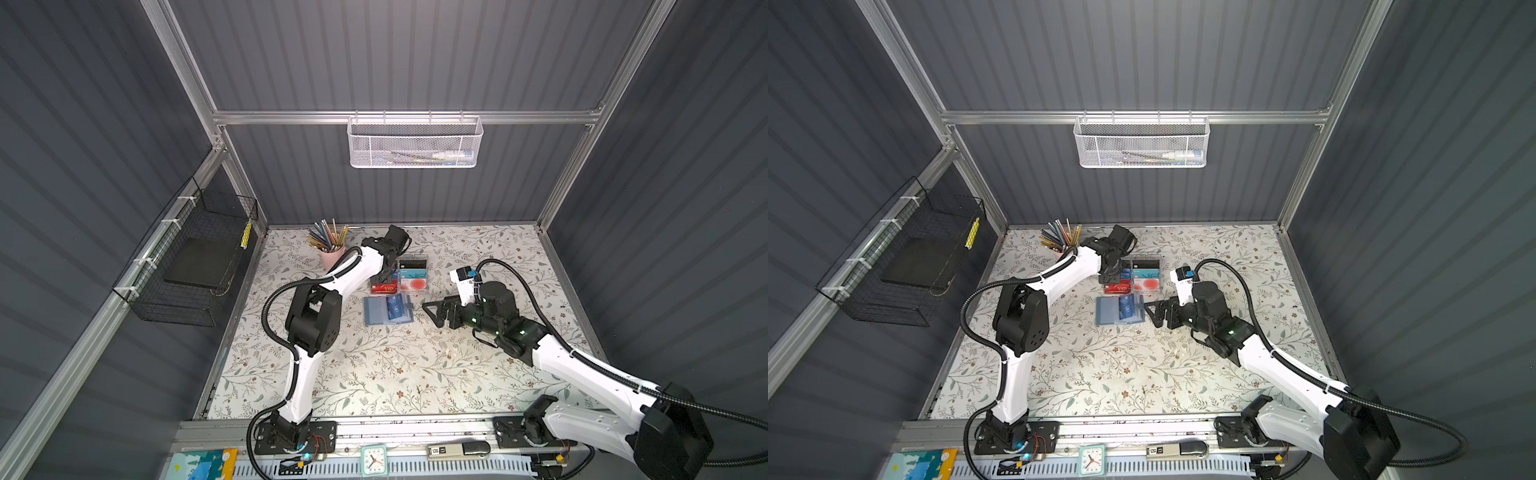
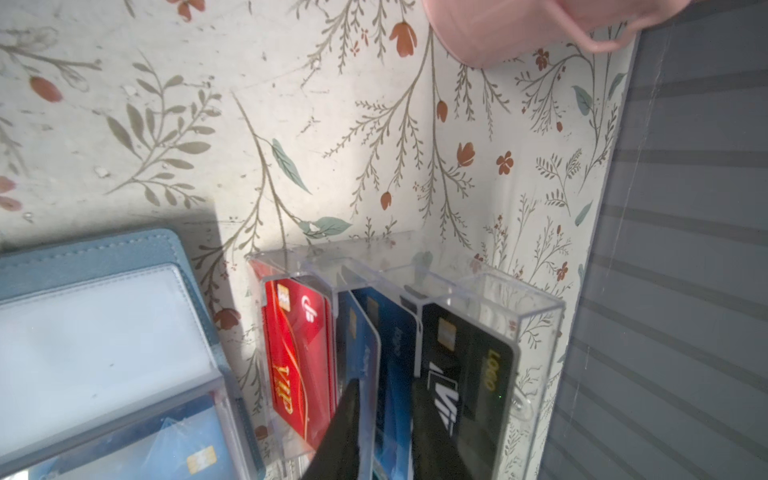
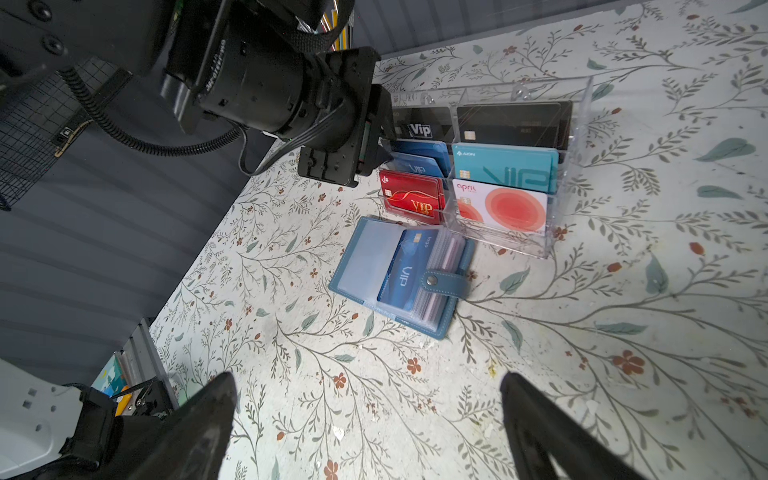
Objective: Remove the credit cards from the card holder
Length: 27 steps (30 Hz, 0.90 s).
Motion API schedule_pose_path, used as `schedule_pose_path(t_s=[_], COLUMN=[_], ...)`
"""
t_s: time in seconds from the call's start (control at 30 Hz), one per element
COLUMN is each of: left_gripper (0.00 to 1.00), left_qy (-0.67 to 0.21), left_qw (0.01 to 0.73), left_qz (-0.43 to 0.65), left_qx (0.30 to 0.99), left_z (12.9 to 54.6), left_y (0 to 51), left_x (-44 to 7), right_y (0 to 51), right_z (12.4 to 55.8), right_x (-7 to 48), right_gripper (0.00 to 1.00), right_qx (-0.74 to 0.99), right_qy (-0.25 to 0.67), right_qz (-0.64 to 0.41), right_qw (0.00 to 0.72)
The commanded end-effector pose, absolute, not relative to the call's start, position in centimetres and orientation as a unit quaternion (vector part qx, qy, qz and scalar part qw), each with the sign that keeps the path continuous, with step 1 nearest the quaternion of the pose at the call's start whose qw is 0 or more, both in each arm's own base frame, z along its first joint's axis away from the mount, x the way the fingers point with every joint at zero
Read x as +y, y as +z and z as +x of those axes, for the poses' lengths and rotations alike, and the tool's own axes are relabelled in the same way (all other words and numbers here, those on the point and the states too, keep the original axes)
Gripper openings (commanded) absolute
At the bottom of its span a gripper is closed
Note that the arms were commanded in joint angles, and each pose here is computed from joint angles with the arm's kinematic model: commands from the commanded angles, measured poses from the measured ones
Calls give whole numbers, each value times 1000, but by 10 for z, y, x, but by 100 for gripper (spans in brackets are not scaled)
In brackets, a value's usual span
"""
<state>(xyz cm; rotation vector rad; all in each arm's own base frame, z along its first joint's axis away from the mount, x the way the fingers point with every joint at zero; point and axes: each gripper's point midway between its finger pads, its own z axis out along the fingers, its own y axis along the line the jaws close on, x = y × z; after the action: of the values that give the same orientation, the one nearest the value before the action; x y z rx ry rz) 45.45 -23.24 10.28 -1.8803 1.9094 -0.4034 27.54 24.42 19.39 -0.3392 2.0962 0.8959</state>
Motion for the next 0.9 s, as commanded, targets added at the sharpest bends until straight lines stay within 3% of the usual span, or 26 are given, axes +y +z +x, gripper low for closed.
schedule_pose_path(t_s=[0.0,0.7,0.8,0.87], left_gripper=[24,27,55,81], left_qy=[-149,-227,-245,-235], left_qw=[224,333,394,440], left_qz=[-690,-581,-507,-434], left_qx=[672,707,727,751], left_z=[454,477,481,478], left_y=[107,177,208,232], left_x=[-230,-235,-243,-247], right_y=[196,199,200,203], right_z=[272,271,272,274], right_x=[246,247,244,236], right_gripper=[99,99,99,99], right_qx=[825,822,825,830], right_qy=[365,372,361,343], right_qz=[-137,-138,-136,-127], right_qw=[408,409,413,421])
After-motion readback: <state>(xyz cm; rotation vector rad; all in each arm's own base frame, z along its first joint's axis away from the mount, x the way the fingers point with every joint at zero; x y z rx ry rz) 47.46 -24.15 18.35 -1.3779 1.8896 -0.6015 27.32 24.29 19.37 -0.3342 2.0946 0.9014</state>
